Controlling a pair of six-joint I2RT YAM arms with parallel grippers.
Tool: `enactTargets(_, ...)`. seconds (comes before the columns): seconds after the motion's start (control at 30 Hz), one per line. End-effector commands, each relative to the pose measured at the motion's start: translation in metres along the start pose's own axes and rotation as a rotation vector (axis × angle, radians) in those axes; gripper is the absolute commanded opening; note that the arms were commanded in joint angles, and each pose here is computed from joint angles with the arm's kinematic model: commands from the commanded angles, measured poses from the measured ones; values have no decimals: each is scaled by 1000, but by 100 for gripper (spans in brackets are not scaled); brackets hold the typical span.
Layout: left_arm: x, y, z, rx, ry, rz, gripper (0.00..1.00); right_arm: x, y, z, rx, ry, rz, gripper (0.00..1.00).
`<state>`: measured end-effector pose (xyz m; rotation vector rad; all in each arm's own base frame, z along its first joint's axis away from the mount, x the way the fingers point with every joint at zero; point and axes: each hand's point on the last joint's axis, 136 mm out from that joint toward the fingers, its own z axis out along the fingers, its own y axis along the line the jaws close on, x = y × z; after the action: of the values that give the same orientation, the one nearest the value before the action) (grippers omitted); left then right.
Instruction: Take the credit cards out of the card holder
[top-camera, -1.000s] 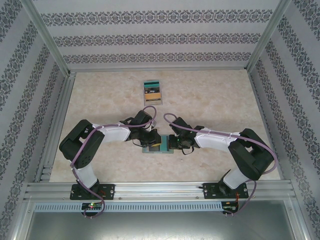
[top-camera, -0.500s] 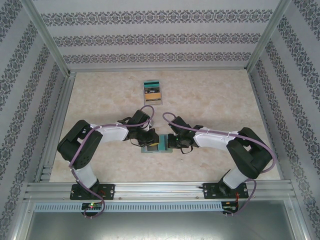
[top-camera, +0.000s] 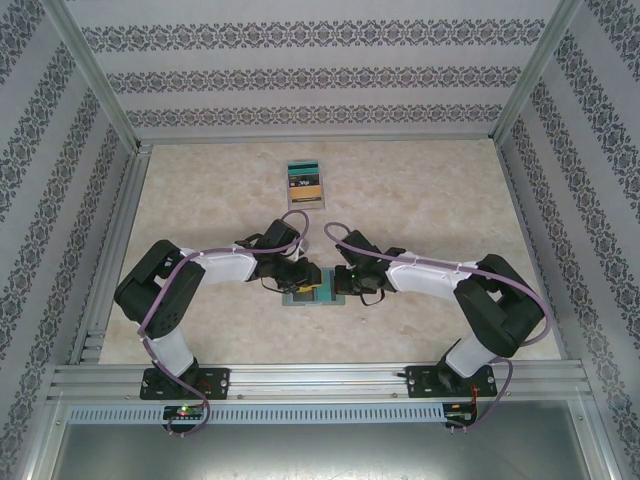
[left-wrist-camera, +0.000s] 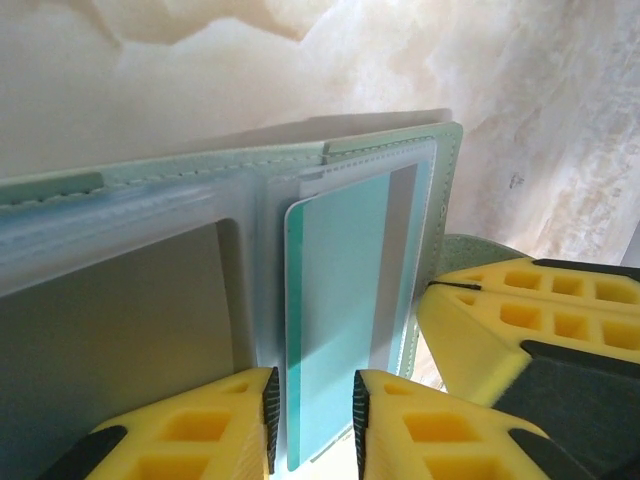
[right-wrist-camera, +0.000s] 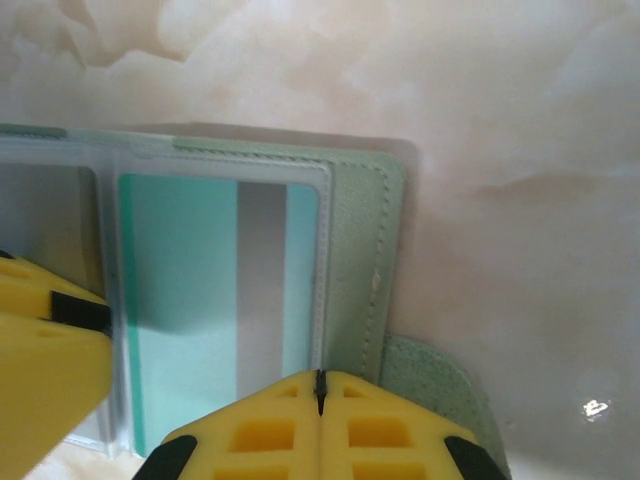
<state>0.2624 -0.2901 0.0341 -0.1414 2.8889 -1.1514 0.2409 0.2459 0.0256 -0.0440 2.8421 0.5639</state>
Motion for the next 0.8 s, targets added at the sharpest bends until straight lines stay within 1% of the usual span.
enactTargets(0.0, -2, 6, 5, -11, 7, -22, 28, -8, 18, -9, -34, -20, -38, 5)
enactTargets(0.17, -1, 9, 6, -20, 11, -25, 25, -8, 23, -5, -36, -6, -49, 5)
enactTargets(0.4, 0, 14, 8, -45, 19, -31, 24, 6, 2, 10, 32, 43, -28, 4)
enactTargets(0.77, 5, 29, 5, -148, 33, -28, 21, 0, 3, -4, 39, 7, -41, 5)
